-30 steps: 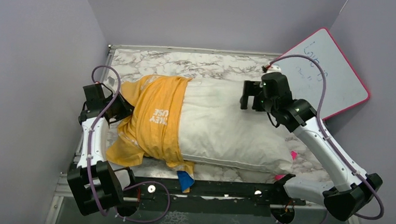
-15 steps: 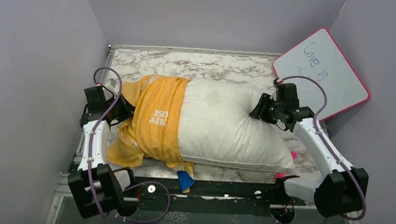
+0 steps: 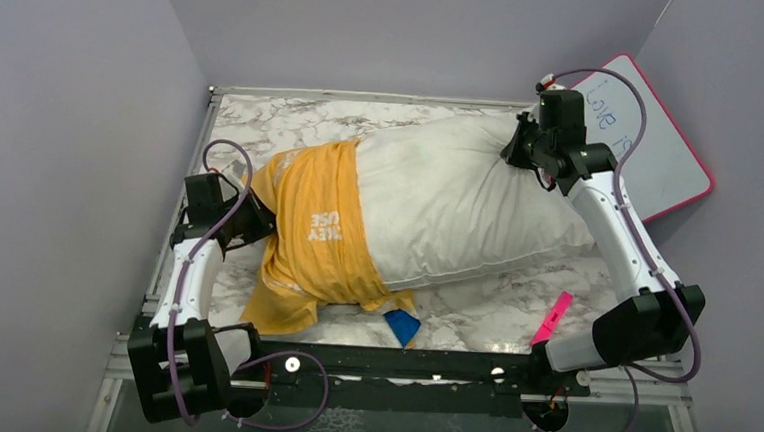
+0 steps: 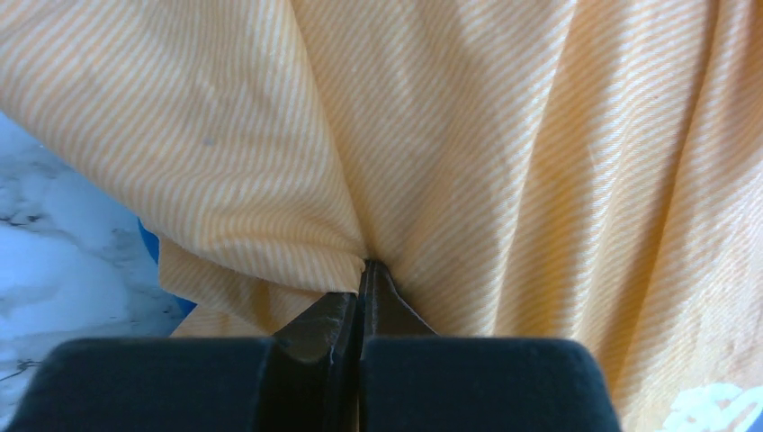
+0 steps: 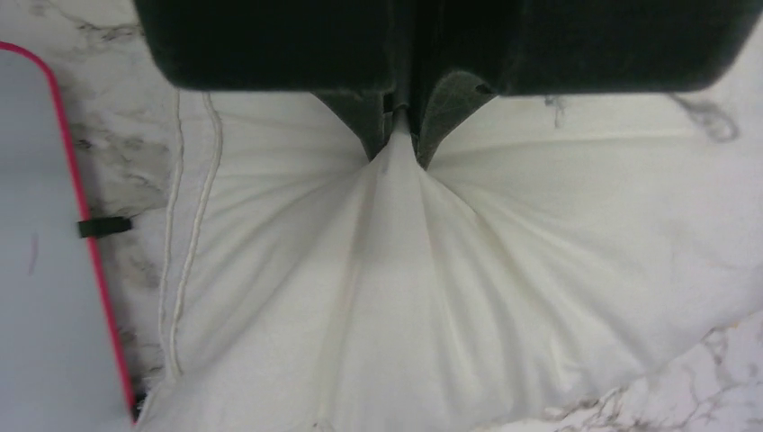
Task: Remove the pillowcase from the pillow
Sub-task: Remove the pillow from the pillowcase.
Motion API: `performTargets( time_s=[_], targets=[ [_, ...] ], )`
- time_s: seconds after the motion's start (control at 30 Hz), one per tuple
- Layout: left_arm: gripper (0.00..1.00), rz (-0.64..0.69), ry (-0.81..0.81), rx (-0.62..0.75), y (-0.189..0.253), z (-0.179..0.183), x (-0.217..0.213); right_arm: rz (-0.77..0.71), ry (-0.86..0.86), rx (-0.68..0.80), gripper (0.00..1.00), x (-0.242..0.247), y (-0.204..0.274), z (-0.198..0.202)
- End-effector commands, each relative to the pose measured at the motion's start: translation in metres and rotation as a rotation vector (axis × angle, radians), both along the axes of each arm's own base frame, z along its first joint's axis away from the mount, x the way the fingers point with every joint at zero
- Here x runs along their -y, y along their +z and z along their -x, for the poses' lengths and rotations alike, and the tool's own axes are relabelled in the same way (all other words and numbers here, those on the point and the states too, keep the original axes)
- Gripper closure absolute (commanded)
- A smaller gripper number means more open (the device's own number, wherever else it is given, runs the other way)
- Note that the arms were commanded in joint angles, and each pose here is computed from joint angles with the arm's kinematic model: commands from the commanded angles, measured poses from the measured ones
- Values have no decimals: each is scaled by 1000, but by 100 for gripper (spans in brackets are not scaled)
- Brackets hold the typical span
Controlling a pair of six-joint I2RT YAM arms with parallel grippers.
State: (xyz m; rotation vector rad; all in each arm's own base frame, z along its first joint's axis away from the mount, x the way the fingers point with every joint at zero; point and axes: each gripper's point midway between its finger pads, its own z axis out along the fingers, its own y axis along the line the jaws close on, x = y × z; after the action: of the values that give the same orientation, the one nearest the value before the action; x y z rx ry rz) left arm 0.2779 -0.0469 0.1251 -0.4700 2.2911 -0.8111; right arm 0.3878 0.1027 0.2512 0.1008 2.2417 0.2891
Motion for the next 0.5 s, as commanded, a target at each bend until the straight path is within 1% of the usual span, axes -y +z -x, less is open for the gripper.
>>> performTargets(
  time_s=[0.0,0.1,0.2,0.27,0.37,0.4,0.47],
  targets=[
    [100,22,-22,70,19,-4,13,191,-208,123,99,54,39,-27],
    [100,-128,115,66,22,-11,-18,201,-196,118,99,54,32,-35],
    [100,-316,263,25,31,-13,-61,229,-195,59,99,56,14,-38],
    [100,-431,373,-22,37,-8,-97,265,-219,44,99,64,7,-40],
    [100,-533,536,-64,45,4,-158,273,-249,36,99,80,6,-42],
    [100,-574,611,-101,46,12,-176,266,-255,40,99,85,8,-43],
    [100,-611,688,-132,46,16,-192,261,-262,44,99,90,11,-45]
  ],
)
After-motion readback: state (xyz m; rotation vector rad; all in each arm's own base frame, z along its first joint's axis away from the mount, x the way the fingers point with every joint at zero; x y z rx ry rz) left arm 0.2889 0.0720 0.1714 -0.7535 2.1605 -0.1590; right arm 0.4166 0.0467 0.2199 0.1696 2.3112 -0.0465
